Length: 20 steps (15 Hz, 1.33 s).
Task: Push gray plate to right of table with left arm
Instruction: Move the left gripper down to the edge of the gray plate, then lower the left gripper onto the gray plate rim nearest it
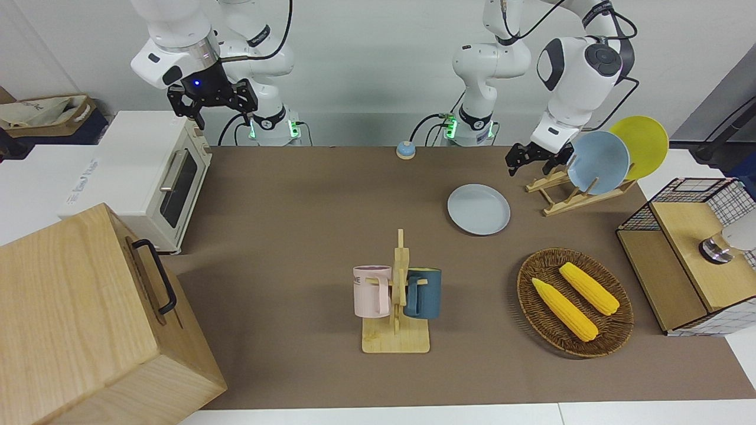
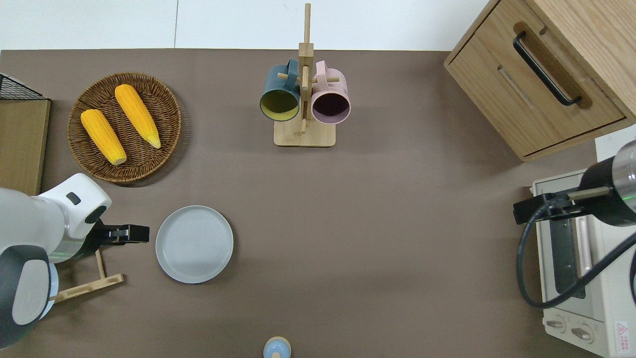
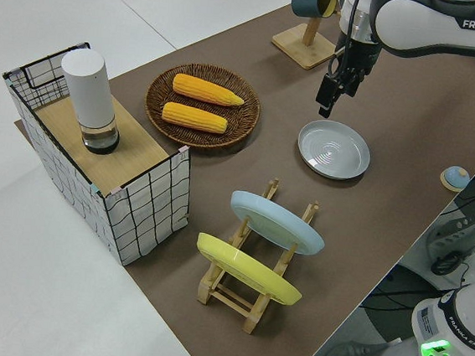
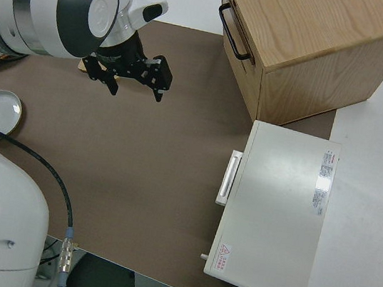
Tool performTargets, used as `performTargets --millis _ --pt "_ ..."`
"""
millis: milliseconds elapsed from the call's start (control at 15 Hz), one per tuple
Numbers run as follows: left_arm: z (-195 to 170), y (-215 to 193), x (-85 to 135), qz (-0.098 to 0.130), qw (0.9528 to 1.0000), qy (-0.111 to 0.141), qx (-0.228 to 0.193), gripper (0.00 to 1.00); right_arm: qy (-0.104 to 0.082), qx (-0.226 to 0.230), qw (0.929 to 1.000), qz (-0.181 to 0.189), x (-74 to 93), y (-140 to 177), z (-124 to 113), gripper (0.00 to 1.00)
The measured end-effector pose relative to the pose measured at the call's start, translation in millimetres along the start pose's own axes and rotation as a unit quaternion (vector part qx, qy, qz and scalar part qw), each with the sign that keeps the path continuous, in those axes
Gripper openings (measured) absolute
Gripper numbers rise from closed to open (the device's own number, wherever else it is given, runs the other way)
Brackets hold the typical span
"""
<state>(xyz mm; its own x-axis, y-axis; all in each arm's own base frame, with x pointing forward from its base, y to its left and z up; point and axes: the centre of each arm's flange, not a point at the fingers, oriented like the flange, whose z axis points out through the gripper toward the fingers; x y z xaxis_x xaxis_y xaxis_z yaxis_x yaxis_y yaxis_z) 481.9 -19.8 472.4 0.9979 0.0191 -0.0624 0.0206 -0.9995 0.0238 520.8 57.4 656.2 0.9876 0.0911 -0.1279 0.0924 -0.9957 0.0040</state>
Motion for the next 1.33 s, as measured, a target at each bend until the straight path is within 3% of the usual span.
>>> performTargets --millis 1333 --pt "105.2 -3.1 -23.1 -0.001 0.9994 0.033 0.001 1.0 0.0 0.0 1.0 0.0 0.0 0.0 0.0 0.99"
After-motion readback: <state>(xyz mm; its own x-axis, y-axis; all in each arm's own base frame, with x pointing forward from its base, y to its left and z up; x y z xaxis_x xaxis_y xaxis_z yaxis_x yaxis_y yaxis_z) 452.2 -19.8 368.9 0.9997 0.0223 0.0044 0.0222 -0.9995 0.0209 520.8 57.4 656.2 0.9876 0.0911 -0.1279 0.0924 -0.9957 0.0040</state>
